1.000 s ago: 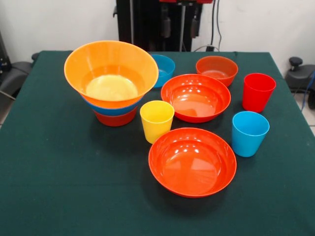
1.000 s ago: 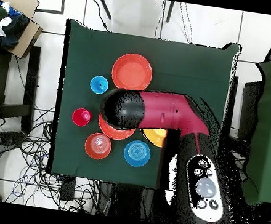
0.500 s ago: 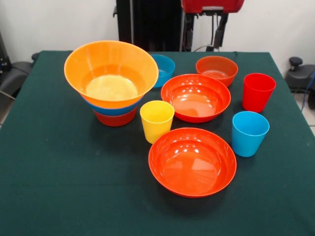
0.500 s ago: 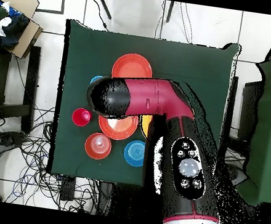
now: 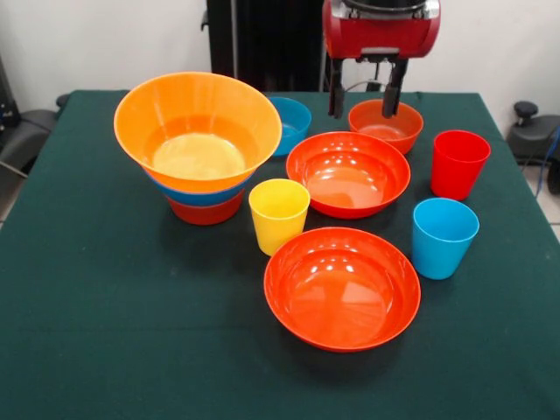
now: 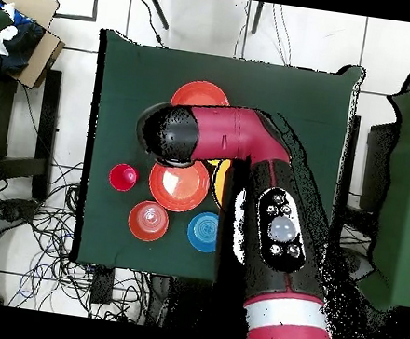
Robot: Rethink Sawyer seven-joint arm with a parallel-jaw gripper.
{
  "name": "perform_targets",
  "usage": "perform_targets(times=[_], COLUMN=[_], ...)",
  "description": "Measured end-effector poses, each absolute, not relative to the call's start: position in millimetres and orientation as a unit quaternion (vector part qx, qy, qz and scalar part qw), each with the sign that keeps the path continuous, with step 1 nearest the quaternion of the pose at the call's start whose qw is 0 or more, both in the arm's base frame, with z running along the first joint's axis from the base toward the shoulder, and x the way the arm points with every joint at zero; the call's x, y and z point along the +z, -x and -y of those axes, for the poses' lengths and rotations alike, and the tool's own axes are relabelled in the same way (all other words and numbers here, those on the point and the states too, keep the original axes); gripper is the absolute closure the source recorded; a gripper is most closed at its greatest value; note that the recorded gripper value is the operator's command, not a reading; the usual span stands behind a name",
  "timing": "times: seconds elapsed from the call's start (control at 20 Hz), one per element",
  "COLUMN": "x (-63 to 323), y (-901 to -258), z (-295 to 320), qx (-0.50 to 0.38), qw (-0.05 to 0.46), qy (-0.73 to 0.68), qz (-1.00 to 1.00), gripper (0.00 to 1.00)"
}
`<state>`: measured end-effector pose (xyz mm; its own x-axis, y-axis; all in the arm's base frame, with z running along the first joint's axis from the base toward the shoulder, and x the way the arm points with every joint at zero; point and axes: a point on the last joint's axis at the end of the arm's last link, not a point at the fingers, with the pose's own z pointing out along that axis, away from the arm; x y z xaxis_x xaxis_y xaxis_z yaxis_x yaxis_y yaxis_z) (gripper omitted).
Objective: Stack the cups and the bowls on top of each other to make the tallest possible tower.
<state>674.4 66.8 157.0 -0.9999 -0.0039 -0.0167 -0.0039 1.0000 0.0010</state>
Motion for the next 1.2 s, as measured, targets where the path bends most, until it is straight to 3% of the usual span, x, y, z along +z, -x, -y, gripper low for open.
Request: perform_targets(times=[0.45, 1.2], x=[142, 150], y=[-681, -684], z=[-78, -90], qx=[0.0, 0.004], qw=[0.004, 0.003], qy=[0.005, -0.008], qz=[-1.0, -1.0], gripper=[0.0, 0.0])
